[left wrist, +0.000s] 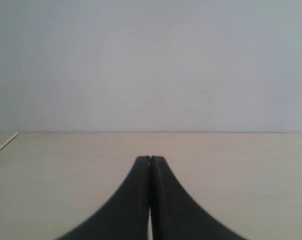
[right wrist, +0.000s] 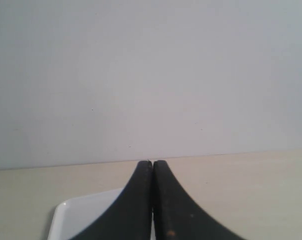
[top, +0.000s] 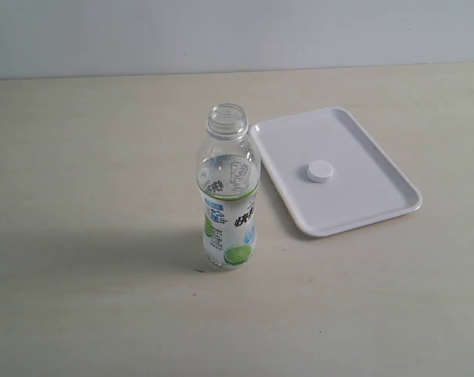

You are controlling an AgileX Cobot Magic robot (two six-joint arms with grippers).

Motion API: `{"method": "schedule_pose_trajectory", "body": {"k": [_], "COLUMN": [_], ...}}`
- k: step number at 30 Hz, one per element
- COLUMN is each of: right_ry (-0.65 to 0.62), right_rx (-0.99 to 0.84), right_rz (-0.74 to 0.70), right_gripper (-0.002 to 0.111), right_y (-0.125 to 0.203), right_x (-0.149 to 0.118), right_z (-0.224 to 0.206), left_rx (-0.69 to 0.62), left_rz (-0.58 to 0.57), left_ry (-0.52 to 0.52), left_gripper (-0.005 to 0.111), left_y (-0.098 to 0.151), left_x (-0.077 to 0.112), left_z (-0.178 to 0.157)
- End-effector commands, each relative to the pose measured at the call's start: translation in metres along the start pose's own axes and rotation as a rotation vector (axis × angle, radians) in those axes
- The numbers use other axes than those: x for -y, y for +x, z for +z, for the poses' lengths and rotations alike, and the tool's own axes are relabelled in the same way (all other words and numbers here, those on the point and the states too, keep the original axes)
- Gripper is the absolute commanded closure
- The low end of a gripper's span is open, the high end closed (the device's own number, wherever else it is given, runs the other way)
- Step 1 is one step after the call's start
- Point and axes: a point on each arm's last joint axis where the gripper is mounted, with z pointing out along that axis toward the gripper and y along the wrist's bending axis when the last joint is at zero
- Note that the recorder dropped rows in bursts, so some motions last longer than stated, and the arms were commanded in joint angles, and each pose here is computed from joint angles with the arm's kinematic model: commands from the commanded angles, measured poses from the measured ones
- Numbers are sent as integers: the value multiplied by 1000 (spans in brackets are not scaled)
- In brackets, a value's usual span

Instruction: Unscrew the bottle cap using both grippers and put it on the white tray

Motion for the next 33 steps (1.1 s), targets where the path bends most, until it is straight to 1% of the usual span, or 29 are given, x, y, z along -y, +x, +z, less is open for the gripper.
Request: {"method": "schedule_pose_trajectory", "body": {"k": [1,33], "right_ry": [4,4], "right_rx": [8,8], "right_rz": [-14,-12], "right_gripper": [108,108], "right_y": [1,1], "right_x": [0,0], "right_z": [0,0], "left_rx": [-2,-16], "left_rz": [-18,-14], "left_ry": [-12,-10], "left_gripper": [107,107], "left_y": [1,3], "left_x": [-1,-1], "left_z": [0,0]}}
